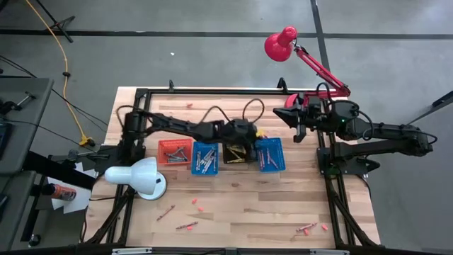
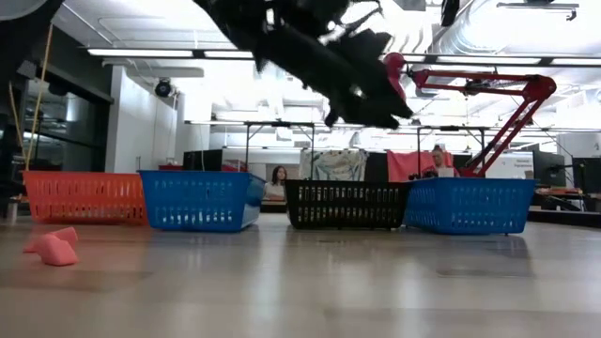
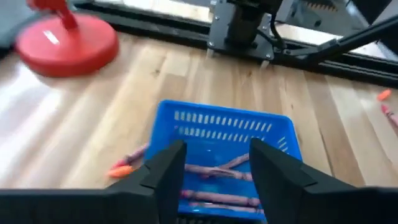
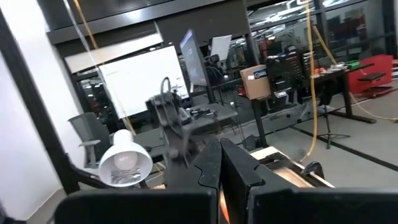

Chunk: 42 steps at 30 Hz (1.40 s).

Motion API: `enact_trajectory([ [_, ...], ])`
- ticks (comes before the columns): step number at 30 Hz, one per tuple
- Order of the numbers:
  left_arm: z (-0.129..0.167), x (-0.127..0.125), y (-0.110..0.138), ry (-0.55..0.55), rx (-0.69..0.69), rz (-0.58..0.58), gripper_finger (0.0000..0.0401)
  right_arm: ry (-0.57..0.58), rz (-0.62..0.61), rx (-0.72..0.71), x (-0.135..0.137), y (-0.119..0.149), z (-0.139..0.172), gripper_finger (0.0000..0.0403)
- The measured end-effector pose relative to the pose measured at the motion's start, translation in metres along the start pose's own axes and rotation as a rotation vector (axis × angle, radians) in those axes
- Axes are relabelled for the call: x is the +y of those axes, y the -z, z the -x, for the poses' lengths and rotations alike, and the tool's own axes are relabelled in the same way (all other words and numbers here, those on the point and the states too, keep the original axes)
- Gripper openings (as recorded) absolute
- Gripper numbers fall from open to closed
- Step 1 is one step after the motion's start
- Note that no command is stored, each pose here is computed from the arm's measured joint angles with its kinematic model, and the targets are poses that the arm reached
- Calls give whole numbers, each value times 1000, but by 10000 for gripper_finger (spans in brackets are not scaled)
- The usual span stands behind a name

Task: Sort crayons
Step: Put the pink crayon into the right blue bin

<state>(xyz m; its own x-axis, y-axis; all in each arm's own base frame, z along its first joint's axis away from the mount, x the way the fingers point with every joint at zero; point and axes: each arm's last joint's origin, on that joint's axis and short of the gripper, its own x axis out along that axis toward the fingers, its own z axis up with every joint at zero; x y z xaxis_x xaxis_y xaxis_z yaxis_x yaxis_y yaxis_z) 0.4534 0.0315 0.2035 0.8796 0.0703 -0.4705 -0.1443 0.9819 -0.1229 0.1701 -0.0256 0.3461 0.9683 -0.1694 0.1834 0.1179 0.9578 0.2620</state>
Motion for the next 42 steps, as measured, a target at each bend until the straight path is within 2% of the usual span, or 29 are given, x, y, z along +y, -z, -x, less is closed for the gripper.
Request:
enact_trajectory([
  [5,41,1,-28,-8,5,-73,172,70,2,-19,-2,-1,0,0],
  [9,78,1,-36,-12,-75,-88,172,119,0,-32,-3,-1,0,0],
  [13,118,5,-20,-27,-140,-32,172,125,0,-33,-4,-1,0,0],
  [19,180,6,11,22,-329,82,172,126,3,-24,-4,0,0,0],
  [24,222,7,22,57,-468,135,172,122,6,0,-4,2,0,0],
  [31,251,9,18,20,-572,172,172,122,27,16,-4,4,0,0],
  [37,252,10,18,-7,-579,181,172,123,68,24,-5,4,0,0],
  [42,250,10,19,-5,-570,196,172,126,2,29,-5,5,0,0],
])
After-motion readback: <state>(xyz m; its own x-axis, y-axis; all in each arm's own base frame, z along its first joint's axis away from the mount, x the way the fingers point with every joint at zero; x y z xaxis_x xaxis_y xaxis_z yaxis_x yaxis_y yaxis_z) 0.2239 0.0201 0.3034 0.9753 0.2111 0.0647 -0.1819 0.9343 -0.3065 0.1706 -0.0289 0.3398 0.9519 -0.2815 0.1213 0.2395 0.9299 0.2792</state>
